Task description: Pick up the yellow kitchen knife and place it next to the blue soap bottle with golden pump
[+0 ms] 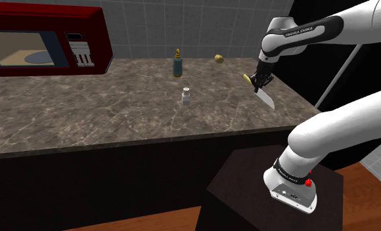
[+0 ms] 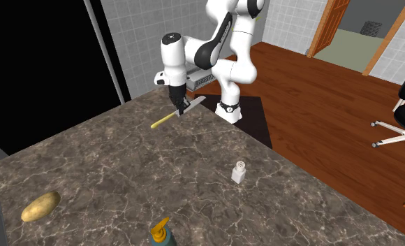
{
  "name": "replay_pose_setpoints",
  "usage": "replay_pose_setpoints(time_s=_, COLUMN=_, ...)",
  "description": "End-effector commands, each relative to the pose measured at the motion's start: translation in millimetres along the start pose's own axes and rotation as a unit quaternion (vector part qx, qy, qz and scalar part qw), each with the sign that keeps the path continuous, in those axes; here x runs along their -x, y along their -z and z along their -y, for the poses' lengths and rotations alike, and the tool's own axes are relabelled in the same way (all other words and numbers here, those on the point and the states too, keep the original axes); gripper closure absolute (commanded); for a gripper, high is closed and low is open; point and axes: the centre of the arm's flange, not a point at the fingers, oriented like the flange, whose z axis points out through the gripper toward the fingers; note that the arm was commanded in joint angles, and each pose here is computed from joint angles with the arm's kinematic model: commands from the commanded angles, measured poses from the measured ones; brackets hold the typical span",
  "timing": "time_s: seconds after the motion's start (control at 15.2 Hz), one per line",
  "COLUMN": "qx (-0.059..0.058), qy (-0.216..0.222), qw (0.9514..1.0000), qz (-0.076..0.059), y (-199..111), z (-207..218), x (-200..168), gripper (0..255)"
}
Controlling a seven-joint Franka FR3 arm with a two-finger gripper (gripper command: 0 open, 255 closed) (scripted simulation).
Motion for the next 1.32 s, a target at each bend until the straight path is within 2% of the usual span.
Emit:
replay_pose_setpoints(time_s=0.0, qx=0.000, qy=0.000, qw=1.0000, qz=0.000, y=10, z=1, x=0, gripper=255)
replay_pose_setpoints(time_s=1.25, qx=0.000, qy=0.000, qw=1.0000, qz=0.000, y=110, z=1, x=2, gripper=255)
